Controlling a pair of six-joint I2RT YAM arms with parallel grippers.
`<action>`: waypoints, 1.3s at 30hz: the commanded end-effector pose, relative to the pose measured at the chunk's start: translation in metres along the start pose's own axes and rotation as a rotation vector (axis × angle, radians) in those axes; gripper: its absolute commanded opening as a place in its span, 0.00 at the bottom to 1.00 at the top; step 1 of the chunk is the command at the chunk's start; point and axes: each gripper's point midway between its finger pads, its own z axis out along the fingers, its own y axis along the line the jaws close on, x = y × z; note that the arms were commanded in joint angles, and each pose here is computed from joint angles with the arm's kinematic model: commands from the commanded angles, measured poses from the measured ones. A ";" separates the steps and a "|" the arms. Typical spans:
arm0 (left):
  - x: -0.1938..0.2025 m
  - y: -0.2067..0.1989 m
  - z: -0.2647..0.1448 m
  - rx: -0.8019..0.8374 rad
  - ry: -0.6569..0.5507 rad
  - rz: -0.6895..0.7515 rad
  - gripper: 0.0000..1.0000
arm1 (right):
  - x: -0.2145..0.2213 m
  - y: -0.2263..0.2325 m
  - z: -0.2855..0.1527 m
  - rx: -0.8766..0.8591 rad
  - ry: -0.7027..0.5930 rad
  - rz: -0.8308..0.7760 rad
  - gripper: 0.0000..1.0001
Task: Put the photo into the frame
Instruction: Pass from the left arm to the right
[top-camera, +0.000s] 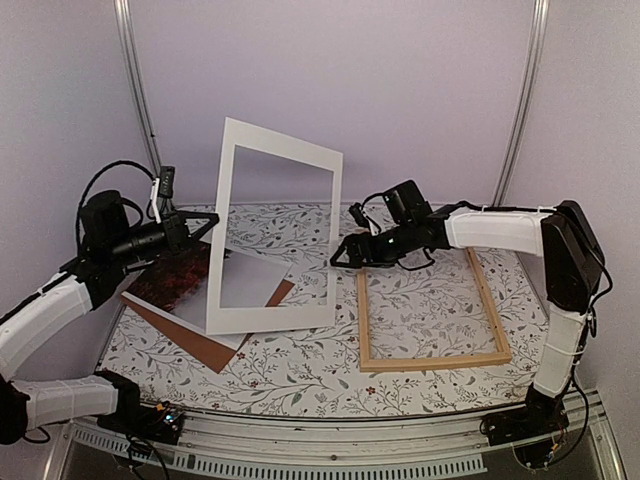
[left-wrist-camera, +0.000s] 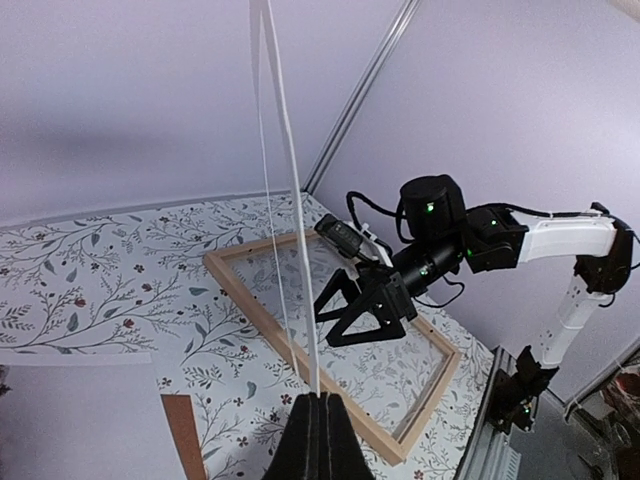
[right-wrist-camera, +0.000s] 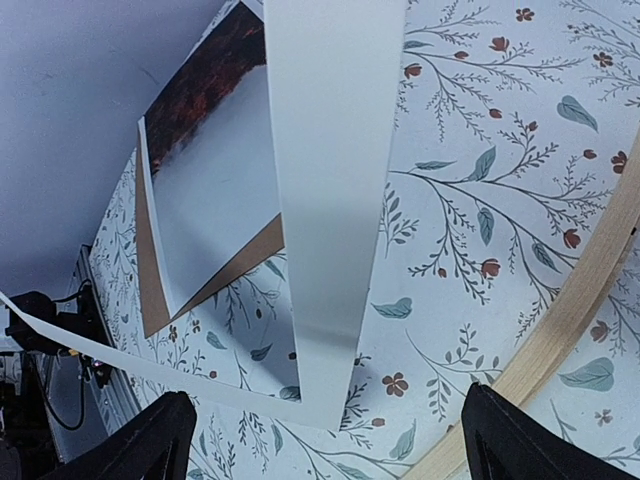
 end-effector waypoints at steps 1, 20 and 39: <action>-0.010 -0.024 -0.005 0.115 -0.035 -0.007 0.00 | -0.023 0.028 -0.023 -0.139 -0.103 -0.091 0.97; -0.026 -0.060 -0.013 0.259 -0.075 -0.081 0.00 | -0.048 0.041 -0.026 -0.273 -0.199 -0.162 0.96; -0.053 -0.099 -0.019 0.408 -0.143 -0.137 0.00 | -0.055 0.046 -0.040 -0.394 -0.228 -0.162 0.98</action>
